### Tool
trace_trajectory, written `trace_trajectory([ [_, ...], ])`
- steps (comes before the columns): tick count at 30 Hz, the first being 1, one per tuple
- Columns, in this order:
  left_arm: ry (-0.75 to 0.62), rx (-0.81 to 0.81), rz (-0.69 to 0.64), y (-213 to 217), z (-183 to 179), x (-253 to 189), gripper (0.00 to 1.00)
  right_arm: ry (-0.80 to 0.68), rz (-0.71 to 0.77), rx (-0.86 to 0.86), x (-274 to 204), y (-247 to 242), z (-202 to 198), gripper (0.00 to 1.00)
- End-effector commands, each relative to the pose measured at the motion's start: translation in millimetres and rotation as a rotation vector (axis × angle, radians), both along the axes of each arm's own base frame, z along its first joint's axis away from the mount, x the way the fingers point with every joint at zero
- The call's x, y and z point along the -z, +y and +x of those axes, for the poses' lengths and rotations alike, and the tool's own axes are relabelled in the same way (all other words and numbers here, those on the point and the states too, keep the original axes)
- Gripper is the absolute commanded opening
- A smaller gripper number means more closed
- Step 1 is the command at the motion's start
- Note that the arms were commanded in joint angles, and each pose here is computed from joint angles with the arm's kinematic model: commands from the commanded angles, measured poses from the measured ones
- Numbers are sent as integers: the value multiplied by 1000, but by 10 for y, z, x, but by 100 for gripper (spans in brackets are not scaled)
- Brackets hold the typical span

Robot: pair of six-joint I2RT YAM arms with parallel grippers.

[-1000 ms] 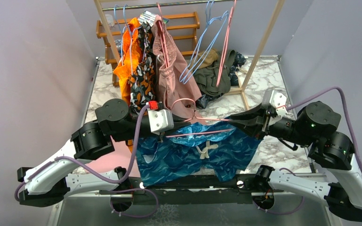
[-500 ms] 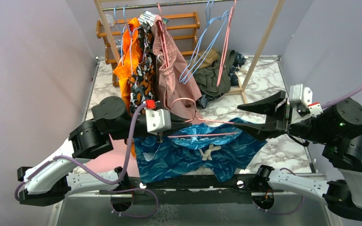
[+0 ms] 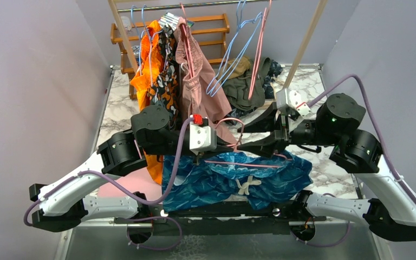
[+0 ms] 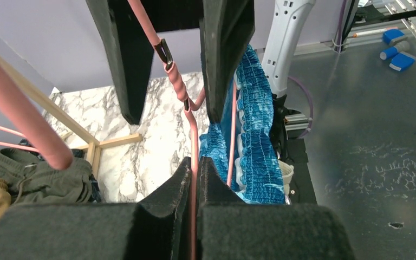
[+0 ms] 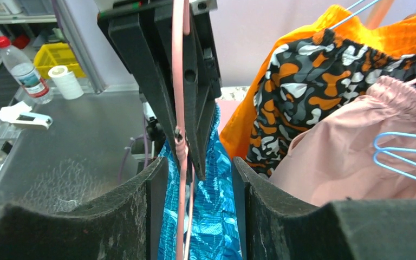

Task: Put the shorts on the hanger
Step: Hang the shorts on the hanger, then place the hanger at the clothesline.

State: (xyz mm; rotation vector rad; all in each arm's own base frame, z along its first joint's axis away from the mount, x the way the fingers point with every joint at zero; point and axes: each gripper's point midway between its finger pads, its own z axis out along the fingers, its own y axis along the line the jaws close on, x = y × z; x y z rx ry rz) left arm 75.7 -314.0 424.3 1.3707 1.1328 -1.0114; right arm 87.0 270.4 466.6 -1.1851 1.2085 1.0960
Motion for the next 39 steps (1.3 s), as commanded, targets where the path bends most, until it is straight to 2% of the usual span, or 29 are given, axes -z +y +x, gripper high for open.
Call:
trace_trajectory([
  [1, -68, 31, -124, 78, -87, -444, 0, 15, 10, -79, 5, 15, -144, 47],
  [12, -62, 22, -129, 97, -83, -452, 0, 44, -19, -49, 147, 78, -47, 2],
  [13, -59, 17, -129, 105, -79, -448, 0, 39, -14, -46, 137, 73, -45, 1],
  [14, -55, 9, -129, 117, -71, -442, 6, 37, -6, -40, 128, 69, -38, 1],
  [17, -47, -19, -127, 165, -47, -398, 40, 18, 25, 7, 71, 29, 19, 1],
  [18, -42, -33, -126, 190, -36, -379, 49, 10, 39, 31, 49, 10, 52, 1],
  [20, -35, -59, -133, 253, -23, -352, 60, -8, 62, 79, 10, -33, 114, 1],
  [23, -27, -95, -157, 369, -17, -359, 66, -30, 89, 129, -50, -75, 186, 1],
  [27, -34, -139, -228, 562, -29, -527, 67, -70, 90, 180, -176, -108, 279, 1],
  [30, -75, -155, -351, 800, -101, -923, 67, -174, 232, 185, -1045, -392, 88, 1],
  [32, -115, -150, -458, 1006, -197, -1289, 67, -241, 335, 76, -1591, -594, -281, 1],
  [34, -155, -137, -563, 1226, -313, -1622, 67, -275, 408, 2, -1902, -738, -532, 1],
  [36, -194, -122, -648, 1428, -426, -1862, 68, -288, 431, -25, -1978, -776, -612, 1],
  [39, -226, -115, -710, 1640, -532, -2050, 70, -239, 359, 32, -1712, -650, -412, 1],
])
